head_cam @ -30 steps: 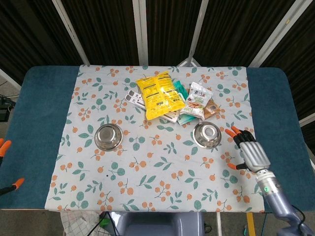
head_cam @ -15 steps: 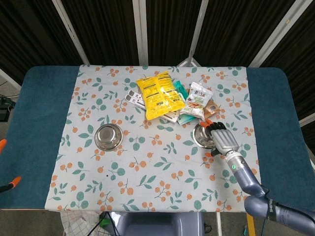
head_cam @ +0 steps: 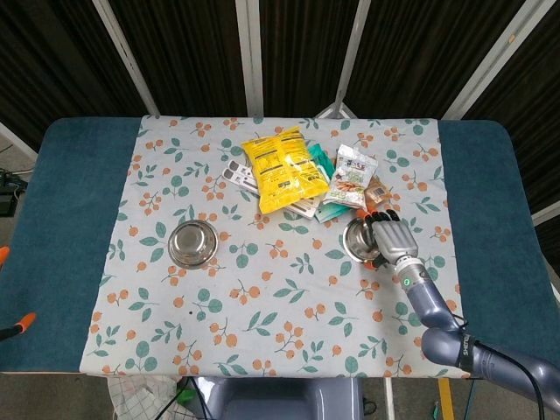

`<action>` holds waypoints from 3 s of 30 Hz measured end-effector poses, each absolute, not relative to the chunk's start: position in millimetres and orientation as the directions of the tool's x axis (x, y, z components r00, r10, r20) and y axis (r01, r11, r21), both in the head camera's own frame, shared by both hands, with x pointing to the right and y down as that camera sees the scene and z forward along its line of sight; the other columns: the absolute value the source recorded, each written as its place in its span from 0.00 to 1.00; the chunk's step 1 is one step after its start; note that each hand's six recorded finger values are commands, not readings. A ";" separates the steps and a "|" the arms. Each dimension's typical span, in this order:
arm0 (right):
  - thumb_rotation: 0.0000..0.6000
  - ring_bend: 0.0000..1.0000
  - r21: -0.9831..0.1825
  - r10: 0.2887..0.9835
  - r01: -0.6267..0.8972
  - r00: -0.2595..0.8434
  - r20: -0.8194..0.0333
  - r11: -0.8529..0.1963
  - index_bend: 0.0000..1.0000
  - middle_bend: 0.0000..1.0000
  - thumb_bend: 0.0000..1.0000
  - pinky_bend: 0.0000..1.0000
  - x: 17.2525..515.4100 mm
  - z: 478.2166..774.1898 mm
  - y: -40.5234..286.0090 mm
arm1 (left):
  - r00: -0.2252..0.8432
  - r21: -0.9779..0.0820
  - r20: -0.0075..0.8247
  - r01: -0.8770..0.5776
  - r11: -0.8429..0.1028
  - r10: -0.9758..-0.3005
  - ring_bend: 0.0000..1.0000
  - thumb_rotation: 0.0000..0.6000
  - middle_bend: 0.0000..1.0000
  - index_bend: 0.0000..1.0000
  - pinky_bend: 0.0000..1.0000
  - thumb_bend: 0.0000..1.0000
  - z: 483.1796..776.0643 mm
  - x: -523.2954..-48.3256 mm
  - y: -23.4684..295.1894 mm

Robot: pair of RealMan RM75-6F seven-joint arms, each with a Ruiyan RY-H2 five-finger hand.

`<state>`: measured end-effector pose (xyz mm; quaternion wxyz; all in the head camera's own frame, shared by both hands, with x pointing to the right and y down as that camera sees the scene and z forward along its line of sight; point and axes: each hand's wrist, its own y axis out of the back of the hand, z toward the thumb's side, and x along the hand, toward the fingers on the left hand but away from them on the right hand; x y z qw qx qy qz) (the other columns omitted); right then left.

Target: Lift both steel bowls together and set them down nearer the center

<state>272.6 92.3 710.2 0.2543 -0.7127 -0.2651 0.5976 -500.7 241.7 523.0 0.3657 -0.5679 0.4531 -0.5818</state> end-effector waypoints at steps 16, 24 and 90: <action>1.00 0.20 -0.670 0.665 0.002 0.125 -0.736 -0.742 0.15 0.08 0.00 0.01 279.2 718.0 91.5 | -0.079 -0.935 0.349 -0.095 -0.341 -0.934 0.00 1.00 0.00 0.05 0.05 0.01 527.9 -496.9 242.3; 1.00 0.20 -0.660 0.654 -0.007 0.132 -0.745 -0.751 0.15 0.08 0.00 0.01 273.0 724.7 93.5 | -0.076 -0.934 0.350 -0.098 -0.342 -0.934 0.00 1.00 0.00 0.05 0.05 0.02 528.8 -496.2 242.1; 1.00 0.34 -0.847 0.852 0.096 0.051 -0.521 -0.523 0.27 0.26 0.00 0.04 387.8 570.8 69.0 | 0.342 -0.598 0.696 -0.211 -0.774 -0.631 0.00 1.00 0.00 0.05 0.03 0.00 720.2 -266.8 95.3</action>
